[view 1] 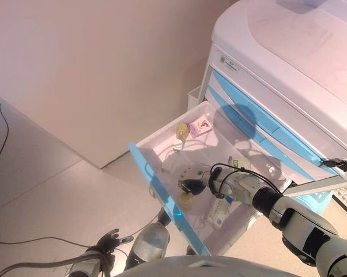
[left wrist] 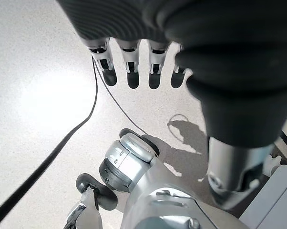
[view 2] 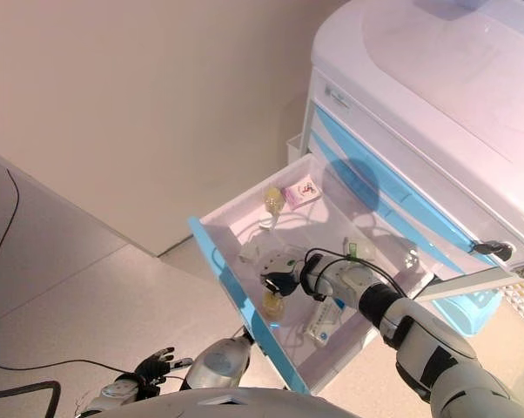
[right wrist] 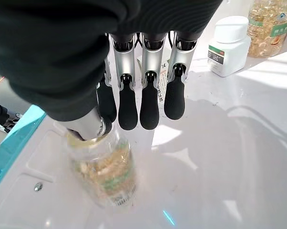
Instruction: Open the drawer and pick up the medicine
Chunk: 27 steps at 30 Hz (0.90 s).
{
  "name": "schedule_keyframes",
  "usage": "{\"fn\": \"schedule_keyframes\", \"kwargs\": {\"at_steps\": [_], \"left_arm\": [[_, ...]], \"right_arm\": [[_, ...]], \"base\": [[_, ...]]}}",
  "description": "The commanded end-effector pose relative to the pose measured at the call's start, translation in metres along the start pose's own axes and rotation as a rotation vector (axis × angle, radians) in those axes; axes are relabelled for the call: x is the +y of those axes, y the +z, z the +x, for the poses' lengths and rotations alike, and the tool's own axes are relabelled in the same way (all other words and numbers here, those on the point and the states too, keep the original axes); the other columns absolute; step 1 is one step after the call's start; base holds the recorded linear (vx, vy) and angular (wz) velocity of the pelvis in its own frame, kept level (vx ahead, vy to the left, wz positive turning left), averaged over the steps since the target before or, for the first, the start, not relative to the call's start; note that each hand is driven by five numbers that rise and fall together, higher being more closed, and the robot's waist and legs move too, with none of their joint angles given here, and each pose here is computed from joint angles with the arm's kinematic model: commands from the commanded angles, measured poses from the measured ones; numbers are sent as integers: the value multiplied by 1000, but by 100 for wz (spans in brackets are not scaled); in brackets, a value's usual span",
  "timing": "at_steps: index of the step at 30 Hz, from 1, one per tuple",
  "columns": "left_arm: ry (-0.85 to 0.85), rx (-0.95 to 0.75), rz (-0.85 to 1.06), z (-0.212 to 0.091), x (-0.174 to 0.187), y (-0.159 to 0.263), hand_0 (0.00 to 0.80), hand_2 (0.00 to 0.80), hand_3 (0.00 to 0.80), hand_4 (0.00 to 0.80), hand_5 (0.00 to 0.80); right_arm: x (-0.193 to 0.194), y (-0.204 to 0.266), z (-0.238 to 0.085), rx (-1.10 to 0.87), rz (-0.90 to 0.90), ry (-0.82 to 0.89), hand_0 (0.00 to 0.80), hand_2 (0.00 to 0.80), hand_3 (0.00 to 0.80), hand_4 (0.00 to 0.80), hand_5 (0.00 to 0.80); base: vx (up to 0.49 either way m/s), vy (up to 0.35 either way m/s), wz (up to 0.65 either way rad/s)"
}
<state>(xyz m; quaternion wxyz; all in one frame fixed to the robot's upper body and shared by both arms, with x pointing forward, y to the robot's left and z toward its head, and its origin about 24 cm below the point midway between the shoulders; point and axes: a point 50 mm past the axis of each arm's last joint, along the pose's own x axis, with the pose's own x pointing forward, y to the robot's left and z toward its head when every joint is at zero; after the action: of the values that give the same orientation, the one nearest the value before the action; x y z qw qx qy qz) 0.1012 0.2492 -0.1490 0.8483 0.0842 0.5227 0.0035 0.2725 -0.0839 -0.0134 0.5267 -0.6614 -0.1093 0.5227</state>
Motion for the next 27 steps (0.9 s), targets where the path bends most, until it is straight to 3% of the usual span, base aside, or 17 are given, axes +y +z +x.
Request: {"fn": "schedule_keyframes", "kwargs": {"at_steps": [1,5,7,8,9,10,27], "left_arm": [[5,18,37,-3,4,-10,0,0,0,0,0],[4,23,44,-4,4,-12,0,0,0,0,0],[3,25,42,-3,4,-12,0,0,0,0,0],[3,25,43,-4,4,-12,0,0,0,0,0],[2,25,44,-4,4,-12,0,0,0,0,0],[2,25,45,-3,4,-12,0,0,0,0,0],[1,23,56,-3,3,-11,0,0,0,0,0]], "right_arm": [[-1,13,5,-57,-34,-11,637,637,637,637,637],[0,13,5,-54,-30,-12,643,643,643,643,643],[0,13,5,-53,-31,-12,574,574,574,574,574],[1,12,5,-49,-24,-16,292,292,292,292,292],[1,12,5,-46,-22,-18,82,82,82,82,82],[1,12,5,-38,-20,-18,0,0,0,0,0],[10,5,7,37,-81,12,0,0,0,0,0]], "base": [[0,0,0],[0,0,0],[0,0,0],[0,0,0],[0,0,0],[0,0,0],[0,0,0]]}}
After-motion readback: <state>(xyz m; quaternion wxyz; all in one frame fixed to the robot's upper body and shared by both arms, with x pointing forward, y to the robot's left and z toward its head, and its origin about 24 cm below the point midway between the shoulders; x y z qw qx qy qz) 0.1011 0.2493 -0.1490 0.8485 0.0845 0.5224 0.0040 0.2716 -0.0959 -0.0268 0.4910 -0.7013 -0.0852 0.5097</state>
